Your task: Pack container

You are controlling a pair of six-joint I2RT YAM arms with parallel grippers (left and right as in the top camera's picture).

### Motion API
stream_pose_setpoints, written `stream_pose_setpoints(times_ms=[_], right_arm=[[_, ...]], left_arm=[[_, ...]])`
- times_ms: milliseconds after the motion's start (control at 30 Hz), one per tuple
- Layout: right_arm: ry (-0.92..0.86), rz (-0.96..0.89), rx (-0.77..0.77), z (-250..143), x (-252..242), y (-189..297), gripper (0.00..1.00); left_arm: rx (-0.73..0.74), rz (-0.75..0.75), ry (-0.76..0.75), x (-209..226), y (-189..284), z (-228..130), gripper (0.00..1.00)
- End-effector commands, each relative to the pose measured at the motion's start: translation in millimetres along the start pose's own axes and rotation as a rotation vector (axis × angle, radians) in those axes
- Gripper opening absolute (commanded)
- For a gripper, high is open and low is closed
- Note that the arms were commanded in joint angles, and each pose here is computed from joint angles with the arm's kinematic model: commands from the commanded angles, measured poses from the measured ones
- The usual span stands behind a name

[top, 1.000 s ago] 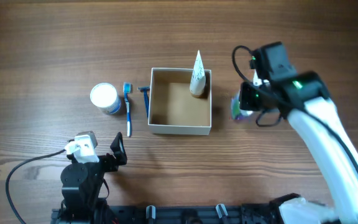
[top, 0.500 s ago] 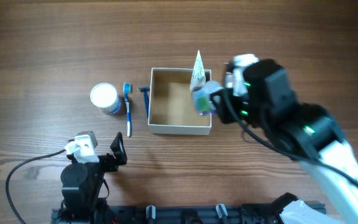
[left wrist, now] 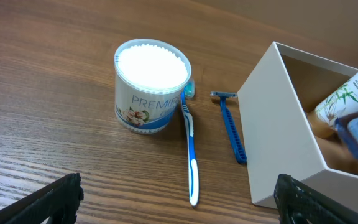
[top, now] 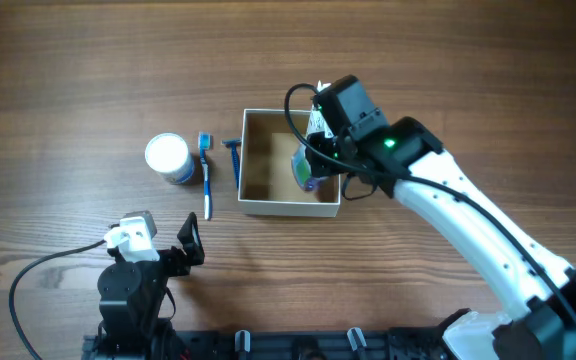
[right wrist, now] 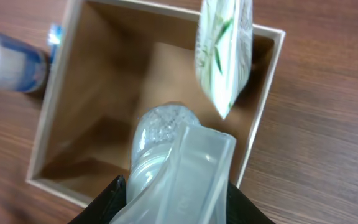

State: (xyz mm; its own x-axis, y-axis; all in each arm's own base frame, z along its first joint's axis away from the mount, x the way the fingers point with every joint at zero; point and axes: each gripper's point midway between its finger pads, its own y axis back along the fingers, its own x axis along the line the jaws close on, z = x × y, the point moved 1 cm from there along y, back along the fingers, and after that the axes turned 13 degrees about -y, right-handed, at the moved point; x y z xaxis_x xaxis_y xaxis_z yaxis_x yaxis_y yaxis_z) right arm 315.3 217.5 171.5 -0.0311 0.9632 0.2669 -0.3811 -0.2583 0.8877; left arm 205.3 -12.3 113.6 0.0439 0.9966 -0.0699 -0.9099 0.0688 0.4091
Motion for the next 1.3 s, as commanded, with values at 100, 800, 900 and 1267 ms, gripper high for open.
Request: stream_pose_setpoints(times_ms=[100,800,900,1267], right_arm=[[-0.052,-0.075,-0.03,4.5,-11.2,-5.6,0.18],[-0.047,-0.02,-0.111,9.6,-9.4,32.9,0.75],[-0.084,-0.001,-0.223,18.5,-25.1,83.0,0.86],[-0.466,-0.129,-0.549,29.2,-155.0,203.3,0.99]], left_arm=[[-0.008,-0.006,0.003,-1.2,0.3,1.2,1.0],[-0.008,-0.006,0.003,-1.2,0.3,1.2,1.0],[-0.008,-0.006,0.003,-1.2,0.3,1.2,1.0],[-0.008,-0.006,0.003,-1.2,0.3,1.2,1.0]])
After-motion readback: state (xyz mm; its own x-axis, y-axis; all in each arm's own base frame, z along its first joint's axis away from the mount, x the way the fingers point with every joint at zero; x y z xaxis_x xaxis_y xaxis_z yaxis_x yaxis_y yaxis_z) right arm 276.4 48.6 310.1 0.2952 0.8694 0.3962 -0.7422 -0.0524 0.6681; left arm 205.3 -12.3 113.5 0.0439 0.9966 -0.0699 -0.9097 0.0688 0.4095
